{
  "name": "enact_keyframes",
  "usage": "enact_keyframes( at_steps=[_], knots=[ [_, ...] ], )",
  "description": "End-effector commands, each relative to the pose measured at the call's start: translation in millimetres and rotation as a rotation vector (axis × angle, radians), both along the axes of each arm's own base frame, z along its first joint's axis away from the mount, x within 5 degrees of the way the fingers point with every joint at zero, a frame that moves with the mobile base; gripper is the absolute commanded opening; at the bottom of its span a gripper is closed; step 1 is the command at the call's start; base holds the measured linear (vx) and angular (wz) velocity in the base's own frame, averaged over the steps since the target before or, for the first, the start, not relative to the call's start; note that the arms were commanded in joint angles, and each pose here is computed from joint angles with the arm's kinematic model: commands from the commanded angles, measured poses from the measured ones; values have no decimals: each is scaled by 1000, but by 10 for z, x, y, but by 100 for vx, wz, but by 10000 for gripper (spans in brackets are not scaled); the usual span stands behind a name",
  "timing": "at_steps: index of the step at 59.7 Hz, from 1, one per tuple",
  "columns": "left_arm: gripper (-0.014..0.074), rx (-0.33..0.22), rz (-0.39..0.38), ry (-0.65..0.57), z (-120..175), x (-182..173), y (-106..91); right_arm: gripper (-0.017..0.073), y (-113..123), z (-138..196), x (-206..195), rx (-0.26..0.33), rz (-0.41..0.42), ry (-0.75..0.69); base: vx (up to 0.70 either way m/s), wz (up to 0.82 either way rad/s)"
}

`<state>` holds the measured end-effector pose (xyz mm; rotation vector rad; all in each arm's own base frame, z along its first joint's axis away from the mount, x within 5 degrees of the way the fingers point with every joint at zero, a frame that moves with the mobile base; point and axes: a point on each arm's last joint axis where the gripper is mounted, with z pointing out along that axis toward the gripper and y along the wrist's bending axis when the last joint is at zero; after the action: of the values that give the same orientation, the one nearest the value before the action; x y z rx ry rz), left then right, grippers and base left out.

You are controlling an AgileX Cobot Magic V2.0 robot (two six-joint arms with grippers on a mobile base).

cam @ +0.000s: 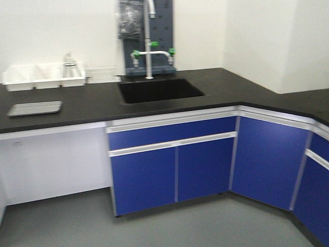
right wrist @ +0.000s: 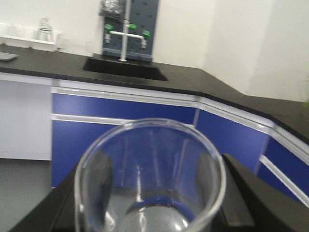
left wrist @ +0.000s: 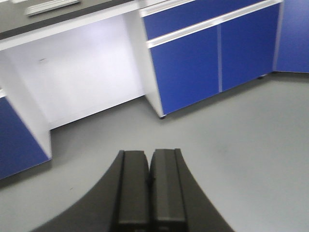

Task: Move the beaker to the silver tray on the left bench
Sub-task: 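Drive the base to the bench with the silver tray, holding the beaker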

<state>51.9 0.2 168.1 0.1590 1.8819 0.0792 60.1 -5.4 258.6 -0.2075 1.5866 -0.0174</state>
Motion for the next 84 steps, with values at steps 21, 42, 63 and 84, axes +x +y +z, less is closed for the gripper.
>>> enact_keyframes(
  at_steps=[21, 42, 63, 84],
  knots=[
    [1, -5, -14, -70, 9, 20, -12, -10, 27, 120, 2, -31, 24, -52, 13, 52],
    [1, -5, -14, -70, 9, 20, -12, -10, 27, 120, 2, -31, 24, -52, 24, 42],
    [1, -5, -14, -70, 9, 20, -12, -10, 27, 120, 2, -31, 24, -52, 32, 26],
    [1, -5, -14, -70, 9, 20, -12, -10, 27, 120, 2, -31, 24, -52, 38, 10]
  ],
)
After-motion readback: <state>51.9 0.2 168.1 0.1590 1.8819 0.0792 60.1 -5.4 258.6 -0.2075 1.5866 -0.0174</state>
